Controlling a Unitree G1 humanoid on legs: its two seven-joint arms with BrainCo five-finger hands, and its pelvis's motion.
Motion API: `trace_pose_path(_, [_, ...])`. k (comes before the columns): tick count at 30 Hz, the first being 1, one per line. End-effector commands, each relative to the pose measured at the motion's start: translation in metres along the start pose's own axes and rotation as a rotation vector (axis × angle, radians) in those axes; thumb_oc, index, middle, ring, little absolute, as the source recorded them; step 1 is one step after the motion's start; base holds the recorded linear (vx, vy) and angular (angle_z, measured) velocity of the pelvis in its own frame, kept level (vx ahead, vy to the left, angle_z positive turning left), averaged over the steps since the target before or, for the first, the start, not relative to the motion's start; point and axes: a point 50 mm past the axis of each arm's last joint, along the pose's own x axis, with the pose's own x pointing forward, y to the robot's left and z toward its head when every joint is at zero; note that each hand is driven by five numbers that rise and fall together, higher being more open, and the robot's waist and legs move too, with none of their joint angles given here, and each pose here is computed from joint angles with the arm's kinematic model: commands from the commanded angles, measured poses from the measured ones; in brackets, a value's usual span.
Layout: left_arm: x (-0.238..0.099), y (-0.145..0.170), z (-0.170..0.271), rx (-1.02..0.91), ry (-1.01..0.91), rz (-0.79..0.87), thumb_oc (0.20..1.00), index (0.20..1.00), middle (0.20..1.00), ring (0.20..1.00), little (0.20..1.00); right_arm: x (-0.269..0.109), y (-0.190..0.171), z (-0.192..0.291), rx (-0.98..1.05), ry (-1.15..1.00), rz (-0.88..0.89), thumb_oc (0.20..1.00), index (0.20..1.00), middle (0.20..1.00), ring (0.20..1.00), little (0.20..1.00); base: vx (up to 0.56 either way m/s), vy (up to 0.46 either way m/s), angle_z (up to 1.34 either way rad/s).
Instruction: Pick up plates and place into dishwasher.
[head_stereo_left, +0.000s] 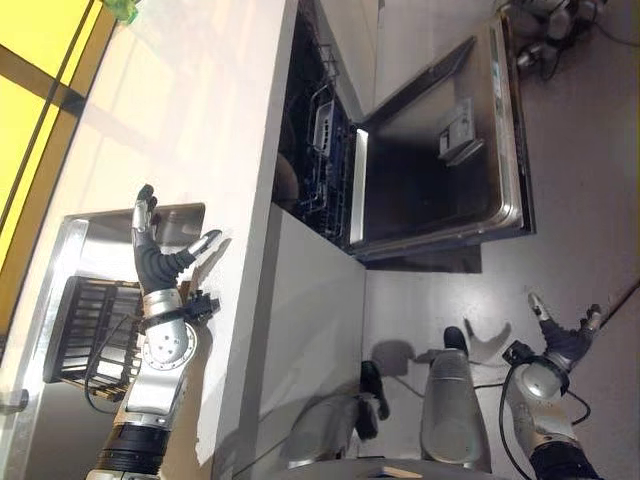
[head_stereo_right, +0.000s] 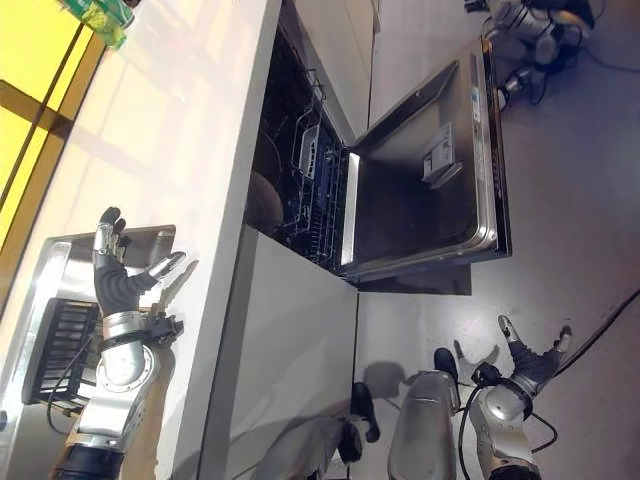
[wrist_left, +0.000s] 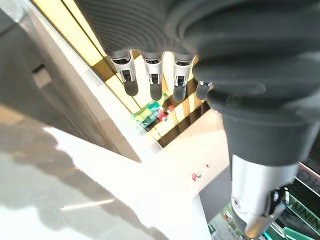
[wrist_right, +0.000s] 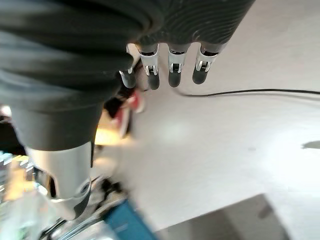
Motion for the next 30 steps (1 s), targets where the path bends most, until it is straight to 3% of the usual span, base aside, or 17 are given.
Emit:
trace_pose_path(1, [0.0, -0.012, 0.01, -0.043, -0.057, -0.003, 1.0, 1.0, 1.0, 1.0, 1.0, 0.01, 0.011, 0.027, 0.201, -0.083, -0.051, 1.0, 1.0, 1.0, 1.0, 1.0, -0.1, 0.001, 0.1])
trace_pose_path(9, [0.0, -0.016, 0.018, -0.077, -0.098, -0.039, 1.0, 1.0, 1.0, 1.0, 1.0, 0.035, 0.033, 0.066, 0.472, -0.14, -0.059, 1.0, 1.0, 1.0, 1.0, 1.0, -0.07, -0.024, 0.14])
trace_pose_path(17, [-0.001, -0.022, 0.026, -0.089, -0.129, -0.094, 1.0, 1.0, 1.0, 1.0, 1.0, 0.054, 0.068, 0.136, 0.655, -0.284, -0.043, 1.0, 1.0, 1.0, 1.0, 1.0, -0.06, -0.08, 0.1])
trace_pose_path(24, [0.001, -0.021, 0.034, -0.092, -0.167, -0.128, 1.0, 1.0, 1.0, 1.0, 1.0, 0.084, 0.079, 0.192, 0.735, -0.337, 0.236, 1.0, 1.0, 1.0, 1.0, 1.0, -0.04, -0.067, 0.04])
trace_pose_path(30, [0.008, -0.015, 0.039, -0.084, -0.189, -0.134, 1.0, 1.0, 1.0, 1.0, 1.0, 0.075, 0.097, 0.237, 0.709, -0.506, 0.593, 1.0, 1.0, 1.0, 1.0, 1.0, 0.02, -0.052, 0.08])
